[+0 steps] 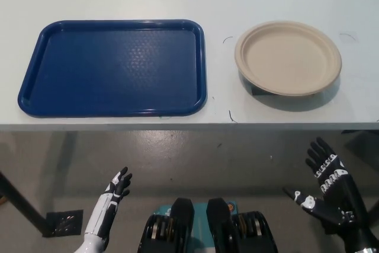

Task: Use the right hand to pick up a plate from a leveled surface and place it into a tray on the left side

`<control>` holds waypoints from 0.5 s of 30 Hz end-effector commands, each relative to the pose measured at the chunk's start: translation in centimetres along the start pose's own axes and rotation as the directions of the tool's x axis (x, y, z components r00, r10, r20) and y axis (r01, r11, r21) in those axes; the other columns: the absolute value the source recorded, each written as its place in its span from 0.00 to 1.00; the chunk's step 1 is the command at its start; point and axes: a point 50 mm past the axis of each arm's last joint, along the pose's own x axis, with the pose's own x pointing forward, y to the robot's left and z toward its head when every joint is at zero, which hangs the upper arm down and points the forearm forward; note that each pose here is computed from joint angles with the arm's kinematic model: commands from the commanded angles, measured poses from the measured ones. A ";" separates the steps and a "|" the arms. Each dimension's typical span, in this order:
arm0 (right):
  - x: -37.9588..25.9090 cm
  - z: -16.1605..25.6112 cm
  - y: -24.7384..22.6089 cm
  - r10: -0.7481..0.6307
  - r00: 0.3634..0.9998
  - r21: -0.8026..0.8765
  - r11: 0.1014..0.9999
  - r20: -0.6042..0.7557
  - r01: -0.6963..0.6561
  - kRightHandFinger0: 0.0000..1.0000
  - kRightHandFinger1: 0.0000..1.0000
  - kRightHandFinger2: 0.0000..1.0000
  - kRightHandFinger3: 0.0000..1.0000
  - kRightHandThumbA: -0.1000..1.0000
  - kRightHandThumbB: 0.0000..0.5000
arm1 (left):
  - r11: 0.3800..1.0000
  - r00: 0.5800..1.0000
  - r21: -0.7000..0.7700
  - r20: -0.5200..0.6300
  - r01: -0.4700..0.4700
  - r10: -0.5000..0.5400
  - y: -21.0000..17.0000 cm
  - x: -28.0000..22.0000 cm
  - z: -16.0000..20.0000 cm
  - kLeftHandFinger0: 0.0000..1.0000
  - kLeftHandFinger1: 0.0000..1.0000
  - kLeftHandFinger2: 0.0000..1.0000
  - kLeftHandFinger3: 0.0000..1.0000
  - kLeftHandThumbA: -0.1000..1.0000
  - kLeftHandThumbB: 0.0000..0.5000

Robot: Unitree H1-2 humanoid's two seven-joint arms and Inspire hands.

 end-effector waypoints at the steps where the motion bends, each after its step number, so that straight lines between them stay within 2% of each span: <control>1: 2.8 5.5 0.7 0.168 0.983 0.556 0.811 0.071 -0.179 1.00 1.00 1.00 1.00 1.00 0.75 | 0.998 0.970 -0.051 0.243 0.025 -0.012 0.8 1.1 4.2 1.00 1.00 1.00 1.00 1.00 0.66; 4: 3.5 5.5 0.6 0.182 0.981 0.608 0.772 0.072 -0.188 1.00 1.00 1.00 1.00 1.00 0.74 | 0.998 0.970 -0.057 0.243 0.030 -0.015 0.8 1.2 4.2 1.00 1.00 1.00 1.00 1.00 0.64; 6: 4.0 5.6 0.5 0.196 0.978 0.675 0.712 0.074 -0.194 1.00 1.00 1.00 1.00 1.00 0.72 | 0.998 0.971 -0.049 0.240 0.033 -0.020 0.8 1.2 4.2 1.00 1.00 1.00 1.00 1.00 0.62; 11: 5.0 6.0 0.7 0.203 0.977 0.766 0.616 0.070 -0.183 1.00 1.00 1.00 1.00 1.00 0.75 | 0.998 0.971 -0.059 0.238 0.038 -0.023 0.6 1.1 4.1 1.00 1.00 1.00 1.00 1.00 0.66; 15: 5.7 6.1 0.8 0.235 0.969 0.775 0.596 0.083 -0.211 1.00 1.00 1.00 1.00 1.00 0.76 | 0.997 0.967 -0.066 0.251 0.050 -0.032 0.6 1.0 4.4 1.00 1.00 1.00 1.00 1.00 0.69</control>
